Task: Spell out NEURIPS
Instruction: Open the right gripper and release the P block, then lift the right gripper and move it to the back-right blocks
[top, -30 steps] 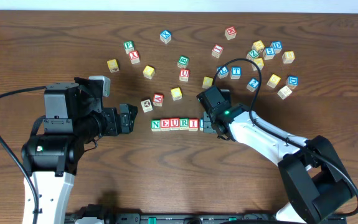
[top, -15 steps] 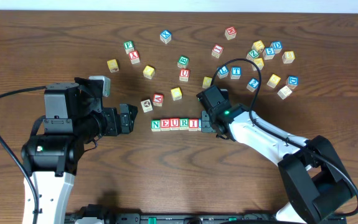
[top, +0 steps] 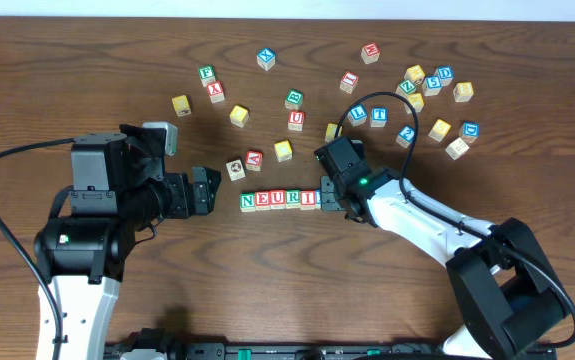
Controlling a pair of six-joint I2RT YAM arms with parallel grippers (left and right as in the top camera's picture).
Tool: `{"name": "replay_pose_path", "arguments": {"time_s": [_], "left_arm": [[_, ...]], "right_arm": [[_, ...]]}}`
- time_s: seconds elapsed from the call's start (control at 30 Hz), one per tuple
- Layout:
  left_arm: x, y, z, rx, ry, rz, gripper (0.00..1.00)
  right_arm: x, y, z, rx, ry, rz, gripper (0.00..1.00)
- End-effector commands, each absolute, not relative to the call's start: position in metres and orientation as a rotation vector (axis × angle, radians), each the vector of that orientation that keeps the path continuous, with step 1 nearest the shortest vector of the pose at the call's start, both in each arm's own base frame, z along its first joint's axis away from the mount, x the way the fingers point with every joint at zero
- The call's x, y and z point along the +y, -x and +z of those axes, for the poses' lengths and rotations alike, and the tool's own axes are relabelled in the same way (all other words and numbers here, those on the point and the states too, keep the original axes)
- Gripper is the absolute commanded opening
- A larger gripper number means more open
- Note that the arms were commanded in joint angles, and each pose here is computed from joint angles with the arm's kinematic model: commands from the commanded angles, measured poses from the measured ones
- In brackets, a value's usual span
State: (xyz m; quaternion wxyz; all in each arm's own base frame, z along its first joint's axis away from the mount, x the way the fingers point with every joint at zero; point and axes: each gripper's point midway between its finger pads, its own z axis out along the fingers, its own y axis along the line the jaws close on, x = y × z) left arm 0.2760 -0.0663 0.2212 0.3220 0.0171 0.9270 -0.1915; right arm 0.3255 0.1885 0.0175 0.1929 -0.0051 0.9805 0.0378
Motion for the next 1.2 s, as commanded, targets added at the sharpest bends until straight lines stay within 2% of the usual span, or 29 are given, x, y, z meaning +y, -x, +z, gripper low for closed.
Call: {"name": "replay_pose_path", "arguments": {"time_s": [0.0,0.23,0.53,0.8,1.0,1.17], "left_arm": [[-0.066,-0.277,0.229,2.412,-0.058,-0.504,0.98],[-0.066,-0.277,0.229,2.411,-0.059,-0.504,0.98],[-0.066,-0.277,0.229,2.411,-0.058,-0.504,0.98],[-0.066,-0.277,0.229,2.412,-0.058,-0.504,0.98],[-0.066,-0.277,0.229,2.412,-0.058,-0.504,0.98],[-0.066,-0.277,0.229,2.411,-0.059,-0.504,0.98]], "right_arm": [[0.193,-0.323,0.015,2.756,0.049,0.103,0.29],[0.173,-0.329,0.016,2.726,0.012,-0.027,0.33],[0.146,-0.359,0.035,2.688,-0.050,-0.066,0.32],[0.145,-0.400,0.106,2.631,-0.031,-0.061,0.47],[0.142,-0.418,0.163,2.586,-0.065,-0.036,0.52],[0.136,-0.429,0.193,2.544,-0.071,-0.020,0.58]]}}
